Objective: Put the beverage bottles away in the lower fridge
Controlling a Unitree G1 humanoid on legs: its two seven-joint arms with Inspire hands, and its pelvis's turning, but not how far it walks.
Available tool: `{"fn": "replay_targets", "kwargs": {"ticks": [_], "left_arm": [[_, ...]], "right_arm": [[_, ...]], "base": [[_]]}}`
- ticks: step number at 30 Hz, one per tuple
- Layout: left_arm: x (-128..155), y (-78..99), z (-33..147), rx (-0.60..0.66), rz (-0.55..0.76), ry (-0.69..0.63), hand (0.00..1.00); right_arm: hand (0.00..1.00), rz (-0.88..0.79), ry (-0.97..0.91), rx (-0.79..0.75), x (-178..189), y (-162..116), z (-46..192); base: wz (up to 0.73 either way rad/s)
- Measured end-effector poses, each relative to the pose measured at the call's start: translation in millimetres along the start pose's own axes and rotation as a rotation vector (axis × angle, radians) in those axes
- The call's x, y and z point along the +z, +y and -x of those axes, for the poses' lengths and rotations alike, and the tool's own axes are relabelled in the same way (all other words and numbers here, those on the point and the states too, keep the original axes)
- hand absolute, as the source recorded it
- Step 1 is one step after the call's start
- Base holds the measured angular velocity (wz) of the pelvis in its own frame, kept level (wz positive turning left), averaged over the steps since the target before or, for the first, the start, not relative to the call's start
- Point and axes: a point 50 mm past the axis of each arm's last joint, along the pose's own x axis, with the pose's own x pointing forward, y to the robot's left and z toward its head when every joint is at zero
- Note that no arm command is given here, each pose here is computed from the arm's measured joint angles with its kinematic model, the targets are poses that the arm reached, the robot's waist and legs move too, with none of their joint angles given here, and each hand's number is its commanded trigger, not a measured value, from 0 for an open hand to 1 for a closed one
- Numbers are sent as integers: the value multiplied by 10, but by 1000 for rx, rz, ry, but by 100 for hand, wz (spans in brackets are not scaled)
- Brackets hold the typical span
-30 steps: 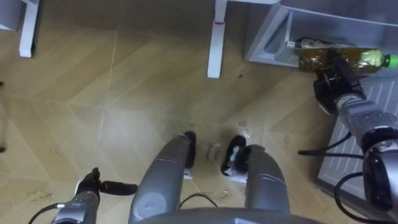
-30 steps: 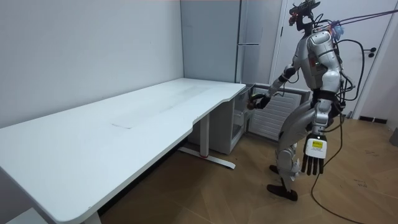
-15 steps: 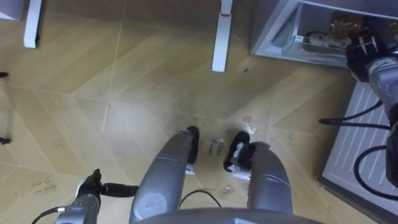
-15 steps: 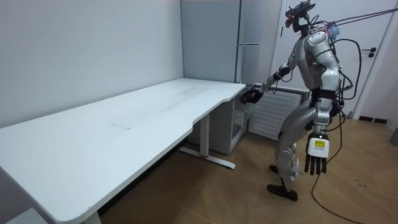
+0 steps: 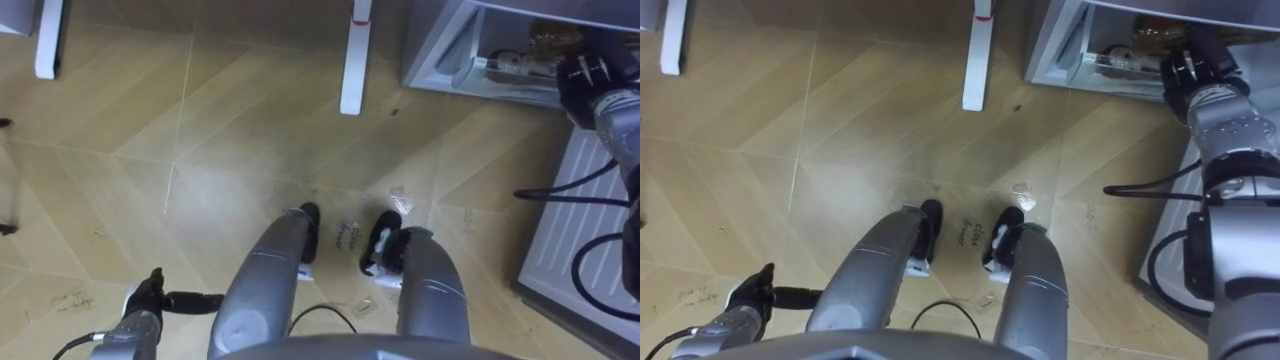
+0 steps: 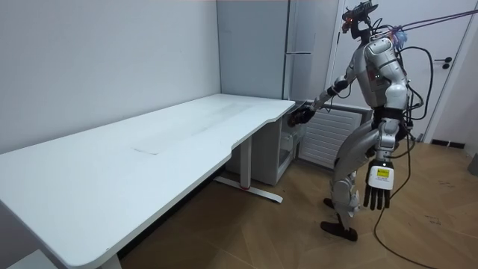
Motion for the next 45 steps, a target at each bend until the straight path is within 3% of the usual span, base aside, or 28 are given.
{"fn": "replay_targets", "kwargs": {"ticks": [14,29,45], "left_arm": [[-39,48,26,-1,-24,-5,0],[-95,91,33,-1,-4,26,0],[-120,126,32,-23,0,40,0]], "right_arm": [[0,7,2,12,-11,8,0],[0,19,11,-8,-32,-159,-5],[0,116,54,-14,-149,-724,61]], "base": [[0],[-2],[1]]}}
